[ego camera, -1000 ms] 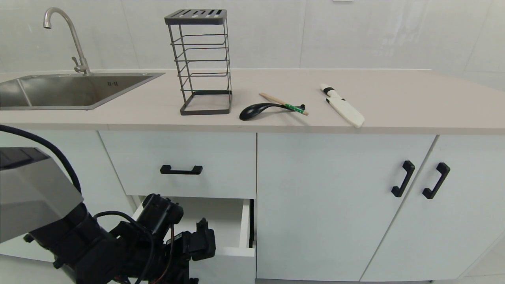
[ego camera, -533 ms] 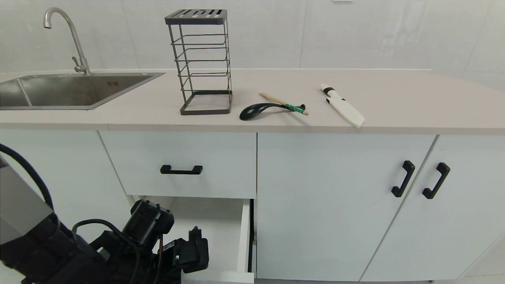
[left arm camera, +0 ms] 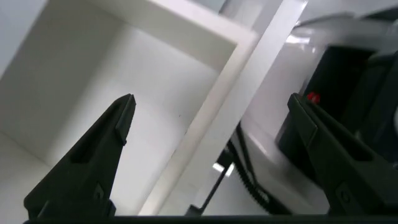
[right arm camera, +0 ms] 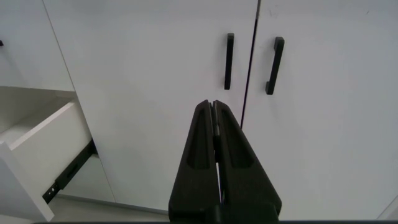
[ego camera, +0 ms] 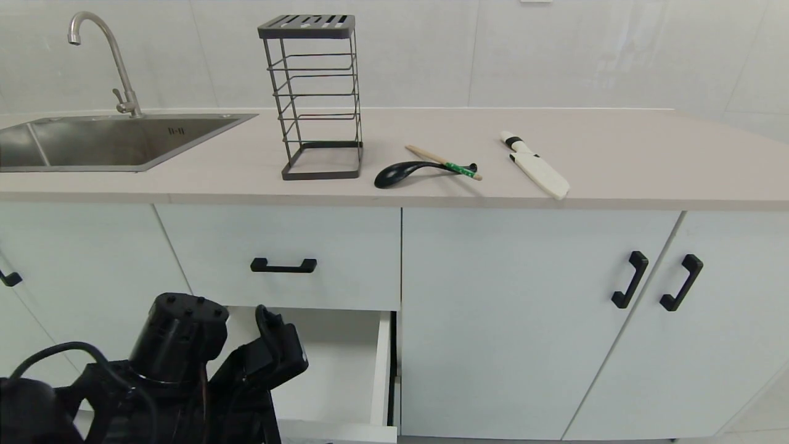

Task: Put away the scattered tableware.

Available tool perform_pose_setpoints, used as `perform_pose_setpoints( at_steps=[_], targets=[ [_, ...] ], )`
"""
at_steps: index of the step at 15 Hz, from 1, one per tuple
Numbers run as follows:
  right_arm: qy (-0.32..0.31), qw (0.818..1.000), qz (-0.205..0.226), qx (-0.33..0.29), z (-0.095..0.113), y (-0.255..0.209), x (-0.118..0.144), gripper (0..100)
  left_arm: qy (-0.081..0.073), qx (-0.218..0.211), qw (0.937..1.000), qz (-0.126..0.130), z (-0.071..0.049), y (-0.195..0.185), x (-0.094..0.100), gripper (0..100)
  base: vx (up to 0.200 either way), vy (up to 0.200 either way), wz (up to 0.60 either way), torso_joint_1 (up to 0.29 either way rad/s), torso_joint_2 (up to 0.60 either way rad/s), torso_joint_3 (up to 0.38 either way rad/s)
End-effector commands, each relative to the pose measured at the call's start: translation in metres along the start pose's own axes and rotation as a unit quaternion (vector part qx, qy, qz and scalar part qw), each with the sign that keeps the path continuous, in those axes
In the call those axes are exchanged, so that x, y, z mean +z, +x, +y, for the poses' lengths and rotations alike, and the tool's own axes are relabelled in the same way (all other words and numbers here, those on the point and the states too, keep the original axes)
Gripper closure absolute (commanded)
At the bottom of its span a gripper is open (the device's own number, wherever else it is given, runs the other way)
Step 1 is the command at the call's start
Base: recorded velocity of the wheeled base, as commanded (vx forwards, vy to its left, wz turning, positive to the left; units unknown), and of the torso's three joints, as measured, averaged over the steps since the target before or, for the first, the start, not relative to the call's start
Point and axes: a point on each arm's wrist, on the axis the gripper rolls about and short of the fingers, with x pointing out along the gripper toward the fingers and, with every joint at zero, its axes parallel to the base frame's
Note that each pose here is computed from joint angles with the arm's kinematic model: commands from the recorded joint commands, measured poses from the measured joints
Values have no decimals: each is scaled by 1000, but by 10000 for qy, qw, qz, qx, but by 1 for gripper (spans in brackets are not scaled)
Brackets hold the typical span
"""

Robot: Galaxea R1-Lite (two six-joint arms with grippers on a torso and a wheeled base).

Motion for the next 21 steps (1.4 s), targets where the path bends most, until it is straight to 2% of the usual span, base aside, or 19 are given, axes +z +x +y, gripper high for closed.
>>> perform_pose_setpoints(
  at_steps=[1,2,4,5,6,7,8,9,10,11,12,13,15,16,17,18,19,20,21],
  targets=[
    [8,10000,1,2,0,0,0,100,-1,-30,9970,-777,-18,-25,19,0,0,0,0,0,0,0],
    [8,10000,1,-14,0,0,0,100,-395,32,9933,-1086,-24,-40,20,0,0,0,0,0,0,0],
    [16,10000,1,-29,0,0,0,100,-966,370,9855,-1342,-28,-65,6,0,0,0,0,0,0,0],
    [16,10000,9,-29,0,0,0,100,-1073,511,9830,-1397,-26,-70,4,0,0,0,0,0,0,0],
    [9,10000,9,-29,0,0,0,100,-1253,1296,9705,-1603,-20,-92,-10,0,0,0,0,0,0,0],
    [9,10000,9,-29,0,0,0,100,-1253,1296,9705,-1603,-20,-92,-10,0,0,0,0,0,0,0],
    [9,10000,9,-29,0,0,0,100,-1130,2642,9386,-1909,-26,-127,-39,0,0,0,0,0,0,0],
    [10,10000,17,-29,0,0,0,100,-1116,2918,9265,-2096,-36,-136,-49,0,0,0,0,0,0,0],
    [10,10000,17,-29,0,0,0,100,-1064,3420,8996,-2497,-61,-146,-74,0,0,0,0,0,0,0],
    [10,10000,17,-29,0,0,0,100,-944,3711,8802,-2802,-80,-155,-85,0,0,0,0,0,0,0],
    [10,10000,17,-29,0,0,0,100,-848,3804,8666,-3117,-93,-162,-89,0,0,0,0,0,0,0],
    [10,10000,17,-29,0,0,0,100,-720,3915,8541,-3348,-103,-162,-99,0,0,0,0,0,0,0],
    [10,10000,17,-29,0,0,0,100,-832,3978,8528,-3279,-114,-155,-115,0,0,0,0,0,0,0],
    [10,10000,17,-29,0,0,0,100,-879,4116,8472,-3243,-117,-153,-118,0,0,0,0,0,0,0],
    [2,10000,17,9,0,0,0,100,-1016,4099,8559,-2984,-119,-147,-126,0,0,0,0,0,0,0],
    [2,10000,17,32,0,0,0,100,-1125,4329,8458,-2906,-118,-148,-126,0,0,0,0,0,0,0],
    [33,10000,17,2,0,0,0,100,-1389,4974,8121,-2716,-116,-150,-128,0,0,0,0,0,0,0],
    [71,10000,17,-6,0,0,0,100,-1578,5250,7934,-2644,-115,-151,-130,0,0,0,0,0,0,0],
    [86,10000,16,-21,0,0,0,100,-1682,5329,7858,-2650,-115,-151,-130,0,0,0,0,0,0,0]
  ],
)
